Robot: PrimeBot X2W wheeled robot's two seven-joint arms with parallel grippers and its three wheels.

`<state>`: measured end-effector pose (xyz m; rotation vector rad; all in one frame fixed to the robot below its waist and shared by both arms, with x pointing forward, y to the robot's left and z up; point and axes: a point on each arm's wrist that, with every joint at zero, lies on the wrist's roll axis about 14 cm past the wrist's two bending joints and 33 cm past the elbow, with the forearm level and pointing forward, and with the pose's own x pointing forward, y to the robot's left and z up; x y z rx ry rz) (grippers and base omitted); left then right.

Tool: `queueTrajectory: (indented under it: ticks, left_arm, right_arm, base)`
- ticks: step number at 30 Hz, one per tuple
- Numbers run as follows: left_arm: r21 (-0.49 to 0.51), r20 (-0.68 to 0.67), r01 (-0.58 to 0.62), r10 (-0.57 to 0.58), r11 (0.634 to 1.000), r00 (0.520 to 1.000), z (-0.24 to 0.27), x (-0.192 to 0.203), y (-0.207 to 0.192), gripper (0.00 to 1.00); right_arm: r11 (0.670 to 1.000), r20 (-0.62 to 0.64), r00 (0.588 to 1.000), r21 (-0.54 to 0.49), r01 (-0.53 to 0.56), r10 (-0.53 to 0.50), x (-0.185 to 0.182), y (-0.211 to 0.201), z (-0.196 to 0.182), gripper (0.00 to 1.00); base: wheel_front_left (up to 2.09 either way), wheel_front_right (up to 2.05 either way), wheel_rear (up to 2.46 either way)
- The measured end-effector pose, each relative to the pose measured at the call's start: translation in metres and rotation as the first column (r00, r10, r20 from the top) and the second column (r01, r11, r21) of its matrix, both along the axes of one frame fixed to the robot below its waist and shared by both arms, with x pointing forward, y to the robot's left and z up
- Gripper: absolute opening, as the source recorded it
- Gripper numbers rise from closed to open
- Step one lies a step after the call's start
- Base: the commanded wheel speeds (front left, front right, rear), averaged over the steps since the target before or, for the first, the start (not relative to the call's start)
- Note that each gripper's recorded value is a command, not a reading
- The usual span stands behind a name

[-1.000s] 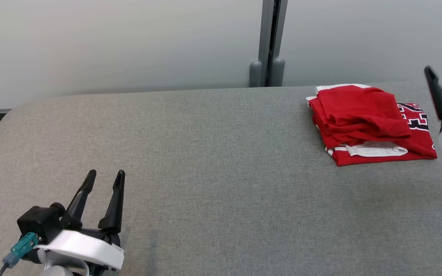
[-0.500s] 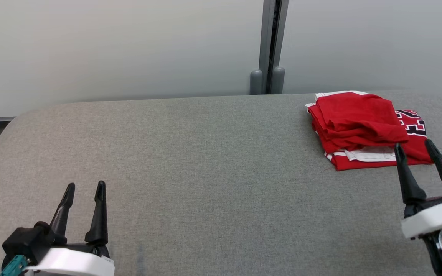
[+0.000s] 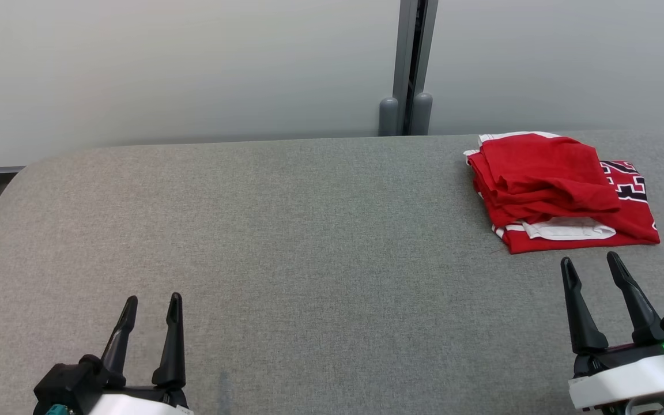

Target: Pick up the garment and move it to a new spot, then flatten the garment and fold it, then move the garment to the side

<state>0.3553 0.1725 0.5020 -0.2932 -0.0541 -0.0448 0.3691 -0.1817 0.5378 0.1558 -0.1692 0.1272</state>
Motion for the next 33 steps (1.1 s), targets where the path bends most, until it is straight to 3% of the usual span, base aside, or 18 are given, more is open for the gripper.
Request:
queueTrajectory:
  ticks: [33]
  left_arm:
    - [-0.005, -0.038, 0.018, -0.018, 1.000, 0.999, -0.019, 0.000, -0.004, 1.00]
  right_arm:
    - [1.000, -0.024, 0.999, 0.011, -0.026, 0.027, 0.007, 0.017, -0.008, 1.00]
  base:
    - [0.00, 0.00, 0.00]
